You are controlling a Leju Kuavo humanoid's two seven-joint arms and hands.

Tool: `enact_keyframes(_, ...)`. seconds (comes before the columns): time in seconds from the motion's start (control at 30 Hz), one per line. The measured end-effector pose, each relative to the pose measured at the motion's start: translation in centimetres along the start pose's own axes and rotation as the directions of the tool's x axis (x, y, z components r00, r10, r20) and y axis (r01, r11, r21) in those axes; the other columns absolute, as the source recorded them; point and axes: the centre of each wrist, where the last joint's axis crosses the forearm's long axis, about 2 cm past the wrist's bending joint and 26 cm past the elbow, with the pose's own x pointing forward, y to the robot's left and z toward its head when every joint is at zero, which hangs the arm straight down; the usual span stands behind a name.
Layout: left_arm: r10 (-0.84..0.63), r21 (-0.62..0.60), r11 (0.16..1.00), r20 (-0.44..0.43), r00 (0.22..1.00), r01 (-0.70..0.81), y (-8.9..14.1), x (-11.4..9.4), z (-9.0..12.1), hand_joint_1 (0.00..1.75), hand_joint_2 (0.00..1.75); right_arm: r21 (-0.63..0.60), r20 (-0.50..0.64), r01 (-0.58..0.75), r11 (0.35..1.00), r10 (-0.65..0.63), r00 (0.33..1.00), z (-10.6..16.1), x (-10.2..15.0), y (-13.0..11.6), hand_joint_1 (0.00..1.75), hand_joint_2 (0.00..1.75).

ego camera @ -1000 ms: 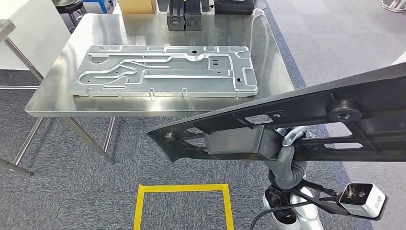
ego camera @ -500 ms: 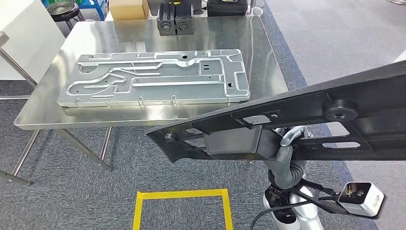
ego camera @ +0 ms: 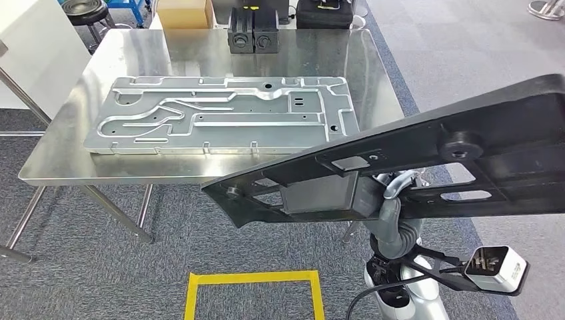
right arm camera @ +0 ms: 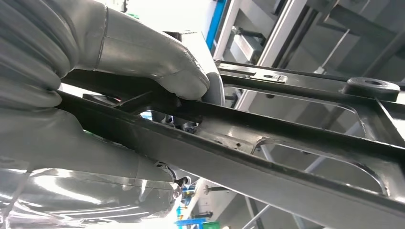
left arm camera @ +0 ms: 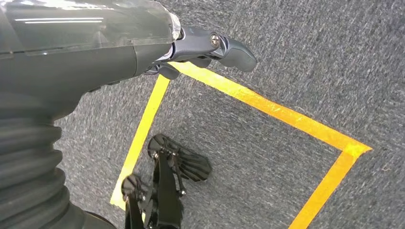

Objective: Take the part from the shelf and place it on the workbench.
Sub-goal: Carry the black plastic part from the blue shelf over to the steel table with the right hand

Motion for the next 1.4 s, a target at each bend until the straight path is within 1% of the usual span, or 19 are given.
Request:
enact_keyframes(0.37, 0.016, 0.001, 1.0, 0.004, 1.0, -0.016, -0.3, 0.2, 0.0, 0.0, 1.75, 0.006, -0.012, 0.012, 1.0, -0.012, 1.0, -0.3, -0.4, -0.3, 1.75, 1.75)
enact_keyframes(0.6, 0.024, -0.011, 1.0, 0.0, 1.0, -0.024, -0.4, -0.1, 0.1, 0.0, 1.75, 0.008, -0.02, -0.055, 0.998, 0.055, 0.998, -2.1, -1.0, -1.6, 1.75, 1.75)
enact_keyframes(0.73, 0.032, -0.02, 0.999, 0.003, 0.999, -0.032, -0.7, 0.0, 0.1, 0.0, 1.75, 0.029, -0.01, -0.131, 0.991, 0.131, 0.991, -5.0, -1.1, -3.5, 1.75, 1.75)
enact_keyframes(0.9, 0.045, -0.037, 0.998, 0.01, 0.999, -0.045, -1.2, 0.2, 0.1, 0.0, 1.75, 0.014, -0.007, -0.268, 0.963, 0.268, 0.963, -10.0, -0.9, -7.8, 1.75, 1.75)
enact_keyframes(1.0, 0.048, -0.042, 0.998, 0.01, 0.999, -0.047, -1.3, 0.1, 0.1, 0.0, 1.75, -0.013, -0.027, -0.328, 0.945, 0.327, 0.945, -11.2, -0.9, -10.0, 1.75, 1.75)
enact_keyframes(1.1, 0.051, -0.046, 0.998, 0.007, 0.999, -0.05, -1.5, 0.0, 0.2, 0.0, 1.75, -0.05, -0.091, -0.435, 0.899, 0.429, 0.899, -11.9, -1.2, -12.8, 1.75, 1.75)
enact_keyframes(1.23, 0.062, -0.051, 0.997, 0.003, 0.998, -0.062, -2.0, -0.2, 0.4, 0.0, 1.75, -0.098, -0.157, -0.593, 0.799, 0.576, 0.802, -14.3, -1.0, -17.1, 1.75, 1.75)
enact_keyframes(1.3, 0.068, -0.049, 0.996, 0.005, 0.998, -0.068, -2.0, -0.1, 0.4, 0.0, 1.75, -0.112, -0.187, -0.661, 0.742, 0.637, 0.747, -15.4, -0.9, -18.6, 1.75, 1.75)
enact_keyframes(1.4, 0.075, -0.047, 0.996, 0.01, 0.997, -0.074, -2.0, 0.0, 0.3, 0.0, 1.75, -0.122, -0.23, -0.759, 0.64, 0.725, 0.649, -17.3, -0.9, -20.2, 1.75, 1.75)
